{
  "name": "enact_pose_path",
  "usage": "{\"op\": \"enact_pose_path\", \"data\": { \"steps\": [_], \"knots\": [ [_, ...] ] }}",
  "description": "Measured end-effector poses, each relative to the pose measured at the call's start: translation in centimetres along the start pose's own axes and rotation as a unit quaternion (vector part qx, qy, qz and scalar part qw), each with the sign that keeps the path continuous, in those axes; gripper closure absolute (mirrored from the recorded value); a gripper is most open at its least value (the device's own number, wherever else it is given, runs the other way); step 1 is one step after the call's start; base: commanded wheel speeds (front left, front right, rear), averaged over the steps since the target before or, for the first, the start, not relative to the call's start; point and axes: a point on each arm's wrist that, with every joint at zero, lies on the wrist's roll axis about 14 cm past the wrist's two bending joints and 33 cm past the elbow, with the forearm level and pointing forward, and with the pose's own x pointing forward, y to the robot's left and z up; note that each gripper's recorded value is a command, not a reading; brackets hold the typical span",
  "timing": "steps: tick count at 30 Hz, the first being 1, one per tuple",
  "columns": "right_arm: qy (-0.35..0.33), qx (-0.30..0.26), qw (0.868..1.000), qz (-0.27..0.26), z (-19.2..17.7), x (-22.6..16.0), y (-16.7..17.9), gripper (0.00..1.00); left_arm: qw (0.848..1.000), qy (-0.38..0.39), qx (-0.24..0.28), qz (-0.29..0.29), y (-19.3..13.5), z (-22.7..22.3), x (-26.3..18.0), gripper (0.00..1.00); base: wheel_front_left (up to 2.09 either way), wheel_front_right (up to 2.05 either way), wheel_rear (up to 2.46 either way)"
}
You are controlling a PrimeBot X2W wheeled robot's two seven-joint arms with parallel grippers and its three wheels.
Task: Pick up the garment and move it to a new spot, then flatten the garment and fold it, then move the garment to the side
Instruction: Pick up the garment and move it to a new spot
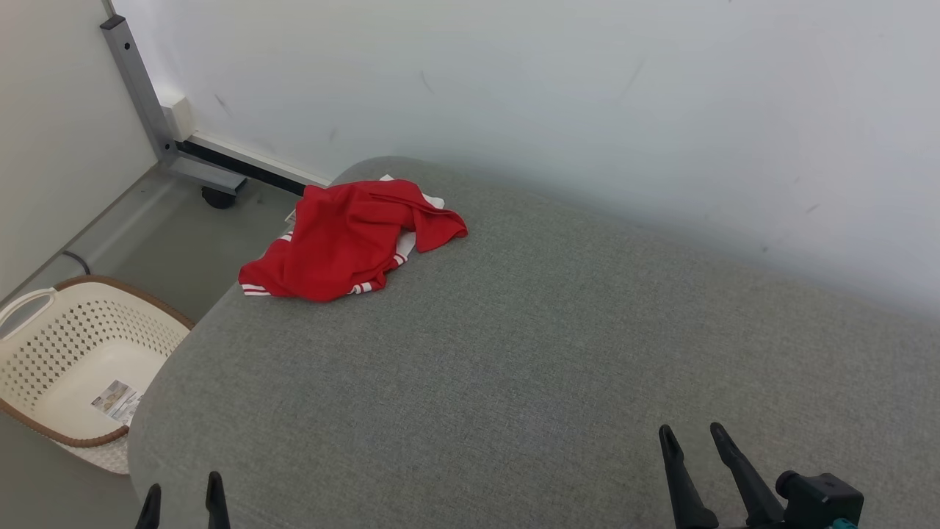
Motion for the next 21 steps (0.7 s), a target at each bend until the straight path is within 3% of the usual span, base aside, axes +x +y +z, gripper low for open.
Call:
{"op": "enact_pose_path", "data": {
  "steps": [12,13,21],
  "knots": [
    [0.006,0.004,1.000,-0.012,-0.4,-0.3,-0.9,0.00,0.996,0.059,-0.047,-0.042,-3.8,-1.0,4.6,0.00,0.00,0.00,0.00],
    [0.009,0.002,1.000,-0.012,-0.4,-0.2,-1.0,0.00,0.995,0.075,-0.027,-0.061,-4.5,-1.4,5.3,0.00,0.00,0.00,0.00],
    [0.026,-0.010,1.000,0.013,-0.2,0.8,0.1,0.00,0.988,0.139,-0.009,-0.060,-6.5,-1.6,12.7,0.00,0.00,0.00,0.00]
  ]
}}
